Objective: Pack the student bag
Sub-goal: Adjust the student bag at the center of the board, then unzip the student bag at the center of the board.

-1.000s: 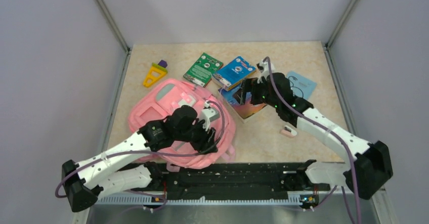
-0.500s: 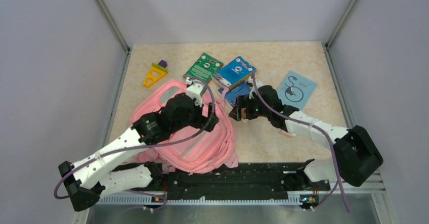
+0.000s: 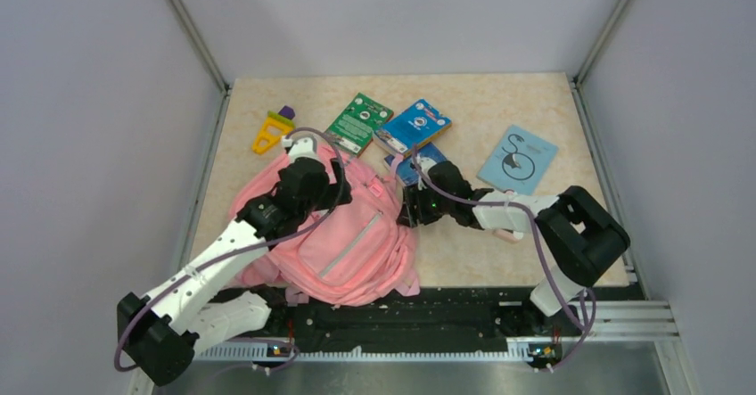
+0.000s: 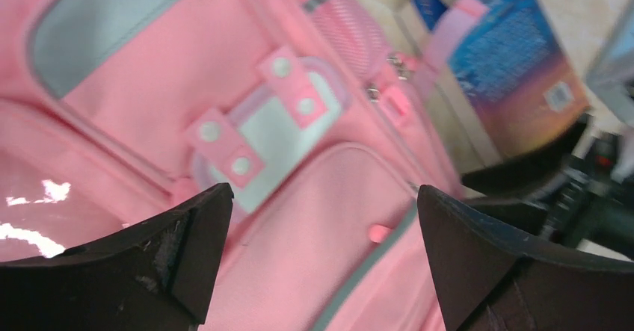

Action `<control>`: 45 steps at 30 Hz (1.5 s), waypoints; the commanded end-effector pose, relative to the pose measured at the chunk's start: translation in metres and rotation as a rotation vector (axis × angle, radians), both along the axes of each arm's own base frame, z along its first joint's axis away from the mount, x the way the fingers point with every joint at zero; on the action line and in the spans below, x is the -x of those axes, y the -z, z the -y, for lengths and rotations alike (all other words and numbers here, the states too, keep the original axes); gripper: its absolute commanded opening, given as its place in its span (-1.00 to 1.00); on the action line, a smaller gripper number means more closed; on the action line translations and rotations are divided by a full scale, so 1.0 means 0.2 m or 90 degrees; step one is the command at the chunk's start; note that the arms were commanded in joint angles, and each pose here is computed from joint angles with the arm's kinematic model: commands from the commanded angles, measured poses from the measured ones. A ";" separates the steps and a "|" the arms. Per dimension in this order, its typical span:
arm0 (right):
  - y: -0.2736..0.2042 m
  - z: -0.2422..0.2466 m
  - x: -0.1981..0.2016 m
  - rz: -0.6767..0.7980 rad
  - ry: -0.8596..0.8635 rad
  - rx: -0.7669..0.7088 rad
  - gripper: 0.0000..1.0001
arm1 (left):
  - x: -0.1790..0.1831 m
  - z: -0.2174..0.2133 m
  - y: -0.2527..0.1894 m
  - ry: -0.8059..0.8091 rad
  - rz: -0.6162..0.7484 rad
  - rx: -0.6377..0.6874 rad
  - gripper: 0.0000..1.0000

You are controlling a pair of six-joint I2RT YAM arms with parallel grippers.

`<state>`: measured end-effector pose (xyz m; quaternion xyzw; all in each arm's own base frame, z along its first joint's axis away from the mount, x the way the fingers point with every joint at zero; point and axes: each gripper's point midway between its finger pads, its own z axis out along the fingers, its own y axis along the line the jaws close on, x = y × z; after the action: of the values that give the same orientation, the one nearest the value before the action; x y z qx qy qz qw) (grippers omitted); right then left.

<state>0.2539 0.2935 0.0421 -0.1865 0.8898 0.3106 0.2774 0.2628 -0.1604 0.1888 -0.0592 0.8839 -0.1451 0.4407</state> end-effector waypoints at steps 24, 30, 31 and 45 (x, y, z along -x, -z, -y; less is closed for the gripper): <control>-0.34 -0.42 0.43 0.086 -0.123 -0.062 -0.54 | -0.62 -0.19 0.29 -0.052 0.015 -0.093 0.92; -0.55 -0.18 0.19 0.198 -0.040 0.037 0.41 | -0.43 -0.14 0.12 0.047 0.058 -0.081 0.92; -0.57 -0.13 0.16 0.204 -0.033 0.040 0.49 | -0.39 -0.13 0.10 0.060 0.063 -0.078 0.93; -0.45 0.00 -0.09 0.257 -0.112 0.043 0.49 | 0.10 0.15 0.27 0.102 -0.010 -0.097 0.93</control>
<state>0.2686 0.2832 0.1396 -0.2852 0.8309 0.2475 0.4087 0.2519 -0.1897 0.1513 0.0860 0.8851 -0.1561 0.4300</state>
